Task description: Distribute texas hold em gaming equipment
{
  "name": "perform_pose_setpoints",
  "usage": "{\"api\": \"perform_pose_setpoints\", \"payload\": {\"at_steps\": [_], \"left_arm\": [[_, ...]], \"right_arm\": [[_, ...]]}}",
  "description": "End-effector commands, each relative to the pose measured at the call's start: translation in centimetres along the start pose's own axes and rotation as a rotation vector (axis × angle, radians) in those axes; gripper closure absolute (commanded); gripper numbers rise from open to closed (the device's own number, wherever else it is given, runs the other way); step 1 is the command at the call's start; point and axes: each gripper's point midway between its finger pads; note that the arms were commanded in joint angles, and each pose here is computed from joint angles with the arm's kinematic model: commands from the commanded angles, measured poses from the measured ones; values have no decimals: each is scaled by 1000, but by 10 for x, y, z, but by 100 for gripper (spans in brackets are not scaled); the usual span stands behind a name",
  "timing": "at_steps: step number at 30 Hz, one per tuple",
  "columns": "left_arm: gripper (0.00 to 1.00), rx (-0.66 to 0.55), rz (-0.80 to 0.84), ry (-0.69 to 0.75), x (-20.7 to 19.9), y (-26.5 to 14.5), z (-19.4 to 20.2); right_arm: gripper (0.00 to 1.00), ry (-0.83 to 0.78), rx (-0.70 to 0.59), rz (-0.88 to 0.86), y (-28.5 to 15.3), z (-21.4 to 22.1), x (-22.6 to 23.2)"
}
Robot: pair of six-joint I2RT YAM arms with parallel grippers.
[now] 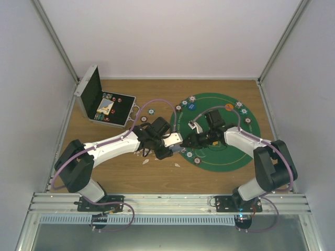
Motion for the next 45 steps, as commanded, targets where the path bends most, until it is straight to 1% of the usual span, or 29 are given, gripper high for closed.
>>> {"api": "perform_pose_setpoints", "payload": {"at_steps": [1,4,8,10,13,17,21,28,30,34,36,40,43,45], "left_arm": [[43,-73,-9,25,-2,-12,-18],[43,-73,-10,24,-2,-13,-18],[43,-72,-11,26,-1,-12,-18],[43,-72,-12,26,-1,-12,-18],[43,-70,-13,25,-1,-12,-18],[43,-72,-14,26,-1,-12,-18],[43,-68,-21,26,0,-13,-17],[43,-59,-58,36,7,-12,-13],[43,-57,-71,36,10,-13,-12],[43,-55,-93,26,17,-13,-12],[43,-58,-93,17,20,-13,-14],[43,-71,-96,6,23,-16,-19],[43,-73,-102,-5,25,-17,-18],[43,-72,-104,-10,25,-17,-17]], "right_arm": [[70,-8,-16,-49,-2,-1,9],[69,-3,-13,-61,0,-1,8],[75,-5,-11,-89,2,-2,13],[79,-11,-9,-101,4,-4,16],[91,-14,-10,-96,4,-5,16],[99,3,-5,-45,4,-4,7],[99,23,-19,15,-5,-3,-4],[99,42,-93,105,-38,-11,-19],[99,55,-143,144,-56,-15,-25],[99,129,-283,255,-100,-21,-48],[99,177,-352,297,-115,-22,-60],[99,302,-479,344,-127,-28,-73],[100,393,-628,345,-137,-38,-79],[99,448,-727,380,-147,-47,-84]]}}
Point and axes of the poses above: each gripper's point midway between its finger pads, its own y axis out along the fingers, its own x axis along the line the jaws close on, z = x × y, and after that the axes turned 13 degrees about -y, right-handed
